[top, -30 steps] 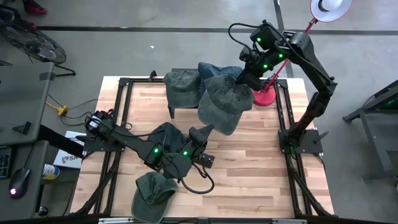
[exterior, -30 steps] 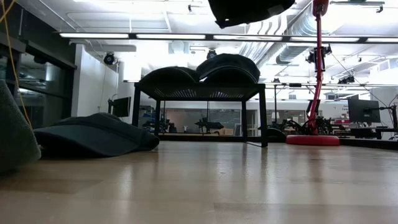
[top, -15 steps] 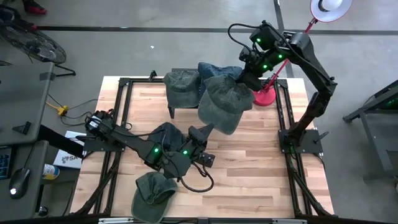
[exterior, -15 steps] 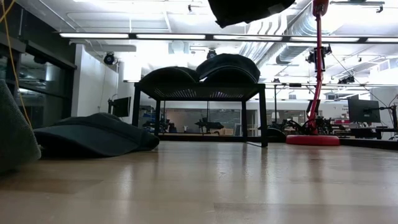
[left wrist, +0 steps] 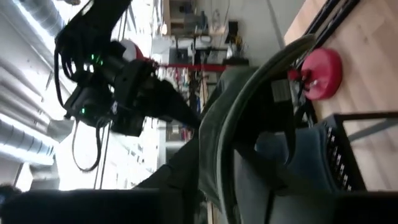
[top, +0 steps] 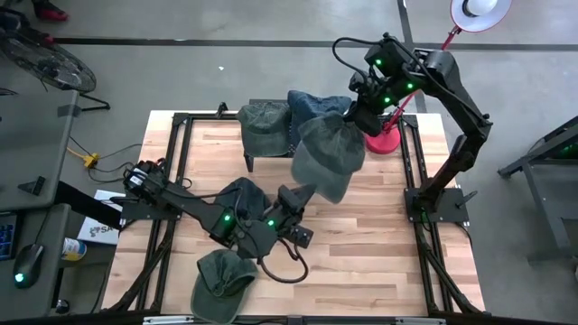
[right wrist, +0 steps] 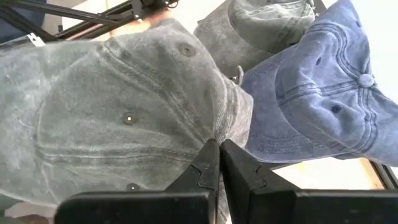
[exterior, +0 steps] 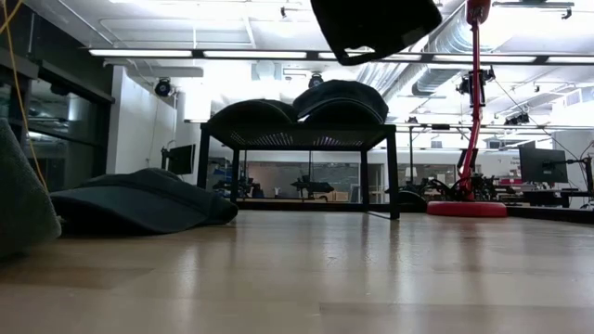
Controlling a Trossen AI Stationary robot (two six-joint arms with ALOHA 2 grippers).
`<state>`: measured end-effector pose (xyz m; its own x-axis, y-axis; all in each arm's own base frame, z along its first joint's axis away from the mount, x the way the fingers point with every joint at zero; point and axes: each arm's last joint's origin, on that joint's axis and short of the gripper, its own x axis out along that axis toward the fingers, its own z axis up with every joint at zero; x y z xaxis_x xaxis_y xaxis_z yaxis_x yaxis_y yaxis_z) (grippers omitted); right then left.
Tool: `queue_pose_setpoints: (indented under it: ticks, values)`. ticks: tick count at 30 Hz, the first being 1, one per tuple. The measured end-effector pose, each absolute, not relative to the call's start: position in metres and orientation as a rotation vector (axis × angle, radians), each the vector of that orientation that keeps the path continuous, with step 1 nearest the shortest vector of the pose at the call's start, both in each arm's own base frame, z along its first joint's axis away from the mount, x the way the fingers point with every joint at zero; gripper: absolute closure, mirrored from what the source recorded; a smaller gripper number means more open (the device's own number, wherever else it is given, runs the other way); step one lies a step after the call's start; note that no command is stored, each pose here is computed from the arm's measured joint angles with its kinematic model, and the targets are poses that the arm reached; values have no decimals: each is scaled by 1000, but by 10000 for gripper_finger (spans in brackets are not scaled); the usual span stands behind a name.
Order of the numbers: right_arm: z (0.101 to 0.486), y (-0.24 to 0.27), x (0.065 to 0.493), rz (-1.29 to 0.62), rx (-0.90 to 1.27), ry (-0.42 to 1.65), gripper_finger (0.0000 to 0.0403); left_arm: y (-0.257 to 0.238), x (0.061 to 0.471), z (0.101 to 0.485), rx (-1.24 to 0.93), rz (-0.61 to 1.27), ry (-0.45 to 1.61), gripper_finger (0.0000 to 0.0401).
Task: Pick & Place hat
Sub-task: Stack the top dark green cap on top of the other dark green cap on the shelf
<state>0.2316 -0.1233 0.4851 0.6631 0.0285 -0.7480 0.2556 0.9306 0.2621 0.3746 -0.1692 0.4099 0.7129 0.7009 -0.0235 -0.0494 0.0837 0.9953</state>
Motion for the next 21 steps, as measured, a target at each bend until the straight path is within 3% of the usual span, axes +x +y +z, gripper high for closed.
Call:
queue_pose_setpoints:
  ticks: [8, 14, 21]
  values:
    - [487, -120, 231, -113, 379, 831, 402, -189, 367, 409, 1341, 532, 493, 261]
    - [492, -102, 229, -42, 414, 812, 403, -211, 355, 409, 1353, 470, 443, 256]
    - [504, -48, 226, 99, 427, 814, 403, -225, 345, 414, 1302, 516, 421, 256]
